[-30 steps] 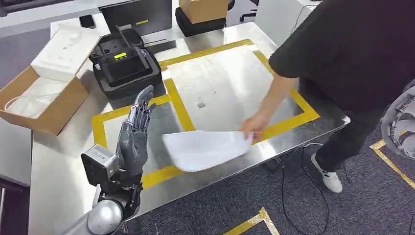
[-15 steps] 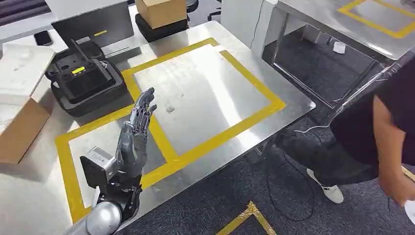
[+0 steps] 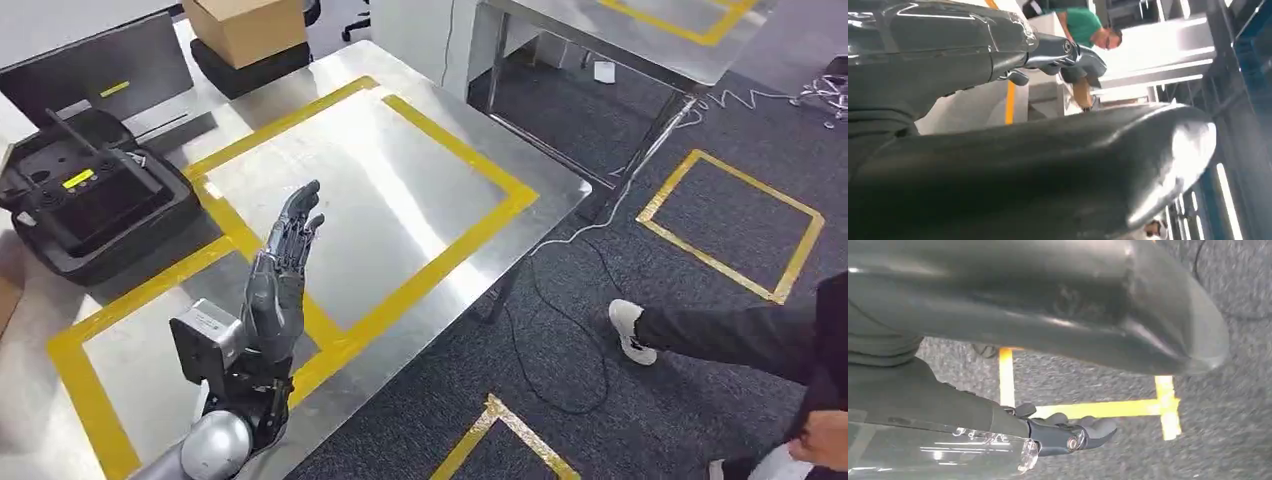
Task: Take the parts from the cabinet and place them on the table.
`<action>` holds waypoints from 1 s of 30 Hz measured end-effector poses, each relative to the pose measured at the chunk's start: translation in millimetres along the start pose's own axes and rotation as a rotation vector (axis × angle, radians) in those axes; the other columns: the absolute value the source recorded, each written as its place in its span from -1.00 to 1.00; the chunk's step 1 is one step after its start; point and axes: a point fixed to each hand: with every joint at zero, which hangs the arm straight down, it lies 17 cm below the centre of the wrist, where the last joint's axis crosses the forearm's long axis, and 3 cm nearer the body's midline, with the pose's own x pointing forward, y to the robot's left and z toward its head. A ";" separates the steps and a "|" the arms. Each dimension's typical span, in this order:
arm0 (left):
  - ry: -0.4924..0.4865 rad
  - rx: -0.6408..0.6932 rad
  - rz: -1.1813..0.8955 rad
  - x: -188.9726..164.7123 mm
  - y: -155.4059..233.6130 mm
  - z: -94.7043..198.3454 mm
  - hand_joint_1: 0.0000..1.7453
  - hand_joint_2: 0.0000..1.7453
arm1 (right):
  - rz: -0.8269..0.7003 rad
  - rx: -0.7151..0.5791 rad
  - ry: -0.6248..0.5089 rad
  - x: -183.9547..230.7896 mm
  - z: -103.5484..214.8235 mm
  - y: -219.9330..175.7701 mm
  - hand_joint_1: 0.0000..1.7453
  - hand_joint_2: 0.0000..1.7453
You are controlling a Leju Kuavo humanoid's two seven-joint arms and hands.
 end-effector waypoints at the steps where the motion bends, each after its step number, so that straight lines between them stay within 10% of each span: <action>1: 0.000 0.000 0.000 0.0 0.0 0.0 -1.00 -1.00 | 0.001 -0.001 -0.003 1.5 -0.9 -0.7 -1.00 -1.00; 30: 0.007 -0.001 -0.003 -2.6 -0.3 1.2 -1.00 -1.00 | -0.007 0.002 0.003 -1.3 0.8 0.5 -1.00 -1.00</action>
